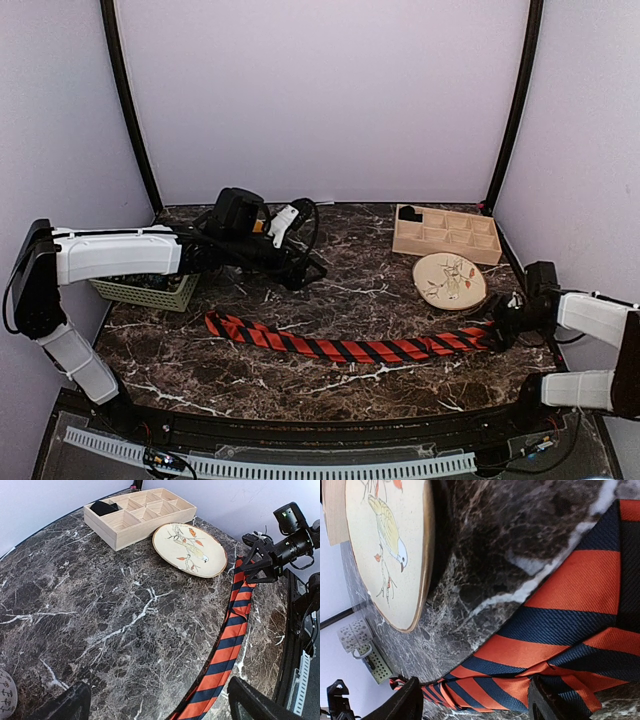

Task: Roll the ties
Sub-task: Adjust the tie at the center of the board.

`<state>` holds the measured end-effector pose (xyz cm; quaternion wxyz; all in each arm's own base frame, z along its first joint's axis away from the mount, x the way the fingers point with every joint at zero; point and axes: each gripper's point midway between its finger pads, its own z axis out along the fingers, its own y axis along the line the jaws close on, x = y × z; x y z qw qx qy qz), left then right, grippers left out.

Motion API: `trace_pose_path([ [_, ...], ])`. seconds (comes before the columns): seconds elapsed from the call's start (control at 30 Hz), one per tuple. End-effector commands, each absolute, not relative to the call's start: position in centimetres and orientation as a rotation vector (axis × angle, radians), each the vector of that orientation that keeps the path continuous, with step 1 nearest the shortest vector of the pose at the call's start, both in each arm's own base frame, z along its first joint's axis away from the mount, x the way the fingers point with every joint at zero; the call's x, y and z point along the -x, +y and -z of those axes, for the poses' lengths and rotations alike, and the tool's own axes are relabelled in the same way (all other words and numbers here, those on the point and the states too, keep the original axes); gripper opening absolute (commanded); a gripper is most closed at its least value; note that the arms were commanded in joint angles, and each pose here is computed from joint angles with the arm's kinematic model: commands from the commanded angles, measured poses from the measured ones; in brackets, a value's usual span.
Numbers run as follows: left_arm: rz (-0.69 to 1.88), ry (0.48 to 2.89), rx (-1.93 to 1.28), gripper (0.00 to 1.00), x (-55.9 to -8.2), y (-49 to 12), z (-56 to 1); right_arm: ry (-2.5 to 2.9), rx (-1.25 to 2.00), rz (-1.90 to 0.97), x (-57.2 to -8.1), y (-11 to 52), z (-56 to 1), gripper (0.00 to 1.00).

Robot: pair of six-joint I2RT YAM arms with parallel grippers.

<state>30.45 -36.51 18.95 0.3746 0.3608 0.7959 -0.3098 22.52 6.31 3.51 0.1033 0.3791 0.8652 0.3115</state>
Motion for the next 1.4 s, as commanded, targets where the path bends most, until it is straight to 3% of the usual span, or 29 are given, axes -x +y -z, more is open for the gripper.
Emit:
trace_pose_path([
  [0.0, 0.776, 1.962, -0.992, 0.98, -29.9, -36.3, -20.2, 2.576, -1.398, -0.717, -18.4, 3.3, 0.5, 0.72],
  [0.33, 0.805, 1.921, -1.279, 0.92, -27.3, -37.0, -16.9, 2.464, -1.658, -0.603, -16.8, -0.6, 0.4, 0.71],
  [0.63, 0.78, 1.967, -1.48, 0.94, -26.1, -37.9, -11.7, 2.416, -1.317, -0.654, -23.7, -2.6, -6.0, 0.68],
  [0.7, 0.752, 1.973, -1.516, 0.99, -26.3, -38.2, -10.6, 2.429, -1.239, -0.679, -24.5, -2.1, -7.0, 0.68],
  [0.8, 0.694, 1.985, -1.529, 0.99, -27.4, -38.5, -9.5, 2.44, -1.118, -0.778, -25.5, 0.1, -7.9, 0.68],
  [0.93, 0.608, 2.058, -1.579, 0.97, -28.0, -37.8, -6.8, 2.428, -0.966, -0.948, -26.1, 3.5, -9.1, 0.72],
  [1.03, 0.65, 2.17, -1.538, 0.95, -27.7, -37.0, -5.8, 2.436, -0.847, -1.05, -26.3, 6.3, -10.0, 0.99],
  [1.37, 0.791, 2.551, -1.345, 0.89, -24.1, -33.2, -3.2, 2.543, -0.533, -1.149, -26.6, 13.0, -11.0, 0.97],
])
